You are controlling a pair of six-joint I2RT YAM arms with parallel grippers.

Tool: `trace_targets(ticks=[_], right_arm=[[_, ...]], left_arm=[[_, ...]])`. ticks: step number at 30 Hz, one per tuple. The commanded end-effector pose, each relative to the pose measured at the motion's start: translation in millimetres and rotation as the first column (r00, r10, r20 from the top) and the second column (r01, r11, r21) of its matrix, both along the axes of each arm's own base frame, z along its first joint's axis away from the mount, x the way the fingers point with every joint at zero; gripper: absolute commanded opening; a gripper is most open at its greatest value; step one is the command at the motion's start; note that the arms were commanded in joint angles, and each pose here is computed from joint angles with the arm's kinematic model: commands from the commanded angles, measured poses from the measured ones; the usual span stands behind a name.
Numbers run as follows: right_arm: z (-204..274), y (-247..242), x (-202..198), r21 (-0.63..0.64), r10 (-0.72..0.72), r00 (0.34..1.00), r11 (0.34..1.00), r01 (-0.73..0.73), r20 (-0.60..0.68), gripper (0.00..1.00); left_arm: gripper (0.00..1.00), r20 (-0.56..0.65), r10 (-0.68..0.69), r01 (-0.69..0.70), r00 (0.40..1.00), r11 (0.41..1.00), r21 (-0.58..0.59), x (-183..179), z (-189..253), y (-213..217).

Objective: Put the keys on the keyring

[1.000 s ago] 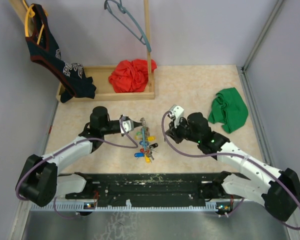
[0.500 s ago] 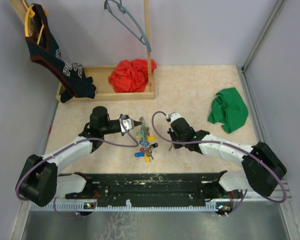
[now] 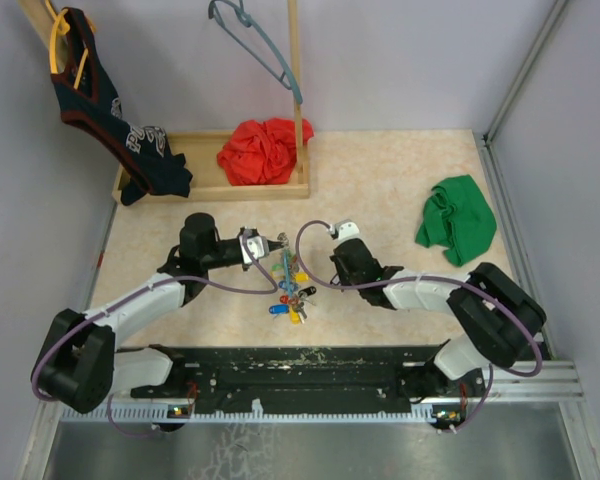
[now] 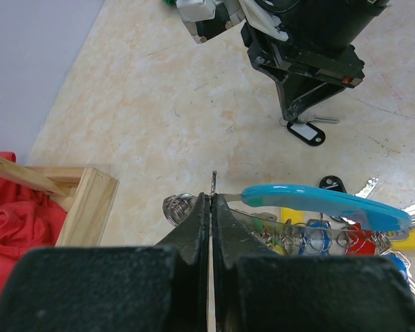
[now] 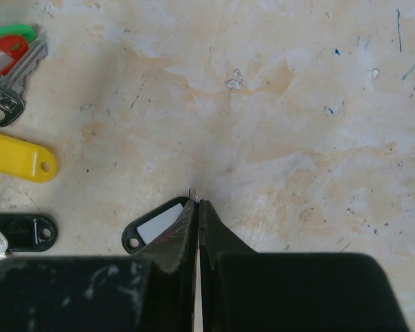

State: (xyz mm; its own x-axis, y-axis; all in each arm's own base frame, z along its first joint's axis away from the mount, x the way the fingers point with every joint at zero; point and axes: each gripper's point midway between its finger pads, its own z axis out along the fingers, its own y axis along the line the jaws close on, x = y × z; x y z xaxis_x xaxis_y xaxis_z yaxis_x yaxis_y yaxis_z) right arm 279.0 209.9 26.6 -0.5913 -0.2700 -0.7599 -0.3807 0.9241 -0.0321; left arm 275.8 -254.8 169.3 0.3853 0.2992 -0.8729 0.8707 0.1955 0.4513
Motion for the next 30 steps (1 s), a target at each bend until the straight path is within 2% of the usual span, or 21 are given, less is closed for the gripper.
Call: trace_targets(ticks=[1, 7, 12, 18, 25, 30], right_arm=[[7, 7, 2, 0.024, -0.014, 1.000, 1.000, 0.014, -0.001, 0.00], [18, 7, -6, -0.010, 0.038, 0.994, 0.999, -0.039, -0.105, 0.23], [34, 8, -3, 0.022, 0.087, 0.969, 0.996, -0.084, -0.233, 0.37], [41, 4, 6, 0.000, 0.126, 0.936, 0.991, -0.133, -0.329, 0.40], [45, 7, 15, 0.135, 0.186, 0.883, 0.981, -0.141, -0.431, 0.40], [32, 7, 17, 0.170, 0.215, 0.837, 0.974, -0.149, -0.503, 0.40]], left_arm=[[0.00, 0.049, 0.000, 0.001, 0.999, 1.000, -0.027, 0, 13, -1], [0.00, 0.055, 0.000, 0.002, 0.998, 1.000, -0.029, -1, 15, -1], [0.00, 0.055, 0.002, 0.000, 0.998, 1.000, -0.030, -1, 15, 0], [0.00, 0.053, 0.003, -0.002, 0.999, 1.000, -0.030, -1, 15, 0], [0.00, 0.051, 0.003, -0.002, 0.999, 1.000, -0.030, -1, 15, 0], [0.00, 0.044, -0.003, 0.004, 0.999, 1.000, -0.027, -1, 13, -1]])
